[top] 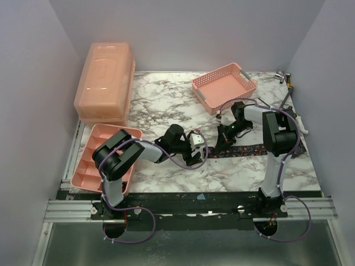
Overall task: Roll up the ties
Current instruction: Roll the tie at the center of the board.
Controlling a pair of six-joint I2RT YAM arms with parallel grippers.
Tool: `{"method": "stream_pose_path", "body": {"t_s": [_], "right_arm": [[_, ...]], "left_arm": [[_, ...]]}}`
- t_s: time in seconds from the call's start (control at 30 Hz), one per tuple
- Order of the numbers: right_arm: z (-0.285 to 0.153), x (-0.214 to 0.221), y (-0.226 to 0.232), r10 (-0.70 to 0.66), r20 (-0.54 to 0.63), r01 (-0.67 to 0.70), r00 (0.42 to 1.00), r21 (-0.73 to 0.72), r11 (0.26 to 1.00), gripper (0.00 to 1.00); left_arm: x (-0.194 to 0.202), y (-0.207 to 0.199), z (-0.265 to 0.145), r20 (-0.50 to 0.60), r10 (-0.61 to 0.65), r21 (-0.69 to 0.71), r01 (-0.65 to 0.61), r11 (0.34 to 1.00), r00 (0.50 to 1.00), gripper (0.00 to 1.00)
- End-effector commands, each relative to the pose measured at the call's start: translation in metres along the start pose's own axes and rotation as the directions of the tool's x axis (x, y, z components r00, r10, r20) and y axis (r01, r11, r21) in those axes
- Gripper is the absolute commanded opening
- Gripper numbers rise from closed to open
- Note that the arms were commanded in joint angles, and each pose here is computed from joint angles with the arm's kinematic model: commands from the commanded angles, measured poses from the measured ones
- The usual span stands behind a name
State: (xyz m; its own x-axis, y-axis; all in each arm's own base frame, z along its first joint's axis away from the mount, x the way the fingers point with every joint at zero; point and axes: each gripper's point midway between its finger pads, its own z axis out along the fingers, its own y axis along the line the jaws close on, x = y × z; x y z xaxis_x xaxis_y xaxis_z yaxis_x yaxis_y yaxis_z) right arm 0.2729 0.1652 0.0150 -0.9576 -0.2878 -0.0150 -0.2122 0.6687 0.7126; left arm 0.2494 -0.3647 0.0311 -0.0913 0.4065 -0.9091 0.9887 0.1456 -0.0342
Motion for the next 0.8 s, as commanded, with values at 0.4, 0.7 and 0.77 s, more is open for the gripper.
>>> {"method": "stream_pose_path", "body": {"t_s": [0.4,0.7,0.77], "right_arm": [[-0.013,-0.011,0.023,-0.076,0.043,0.078,0.996,-0.034,0.996,0.01],[-0.024,-0.003,0.04,-0.068,0.044,0.07,0.997,-0.056,0.996,0.01],[-0.023,-0.001,0.04,-0.064,0.041,0.066,0.997,-0.055,0.996,0.01]], "left_arm": [[0.003,0.003,0.046,-0.11,0.034,0.019,-0.032,0.999,0.993,0.68],[0.04,-0.006,0.038,-0.262,0.039,0.071,-0.021,0.997,0.964,0.58],[0.04,-0.004,0.038,-0.264,0.053,0.069,-0.036,0.997,0.963,0.44]]}}
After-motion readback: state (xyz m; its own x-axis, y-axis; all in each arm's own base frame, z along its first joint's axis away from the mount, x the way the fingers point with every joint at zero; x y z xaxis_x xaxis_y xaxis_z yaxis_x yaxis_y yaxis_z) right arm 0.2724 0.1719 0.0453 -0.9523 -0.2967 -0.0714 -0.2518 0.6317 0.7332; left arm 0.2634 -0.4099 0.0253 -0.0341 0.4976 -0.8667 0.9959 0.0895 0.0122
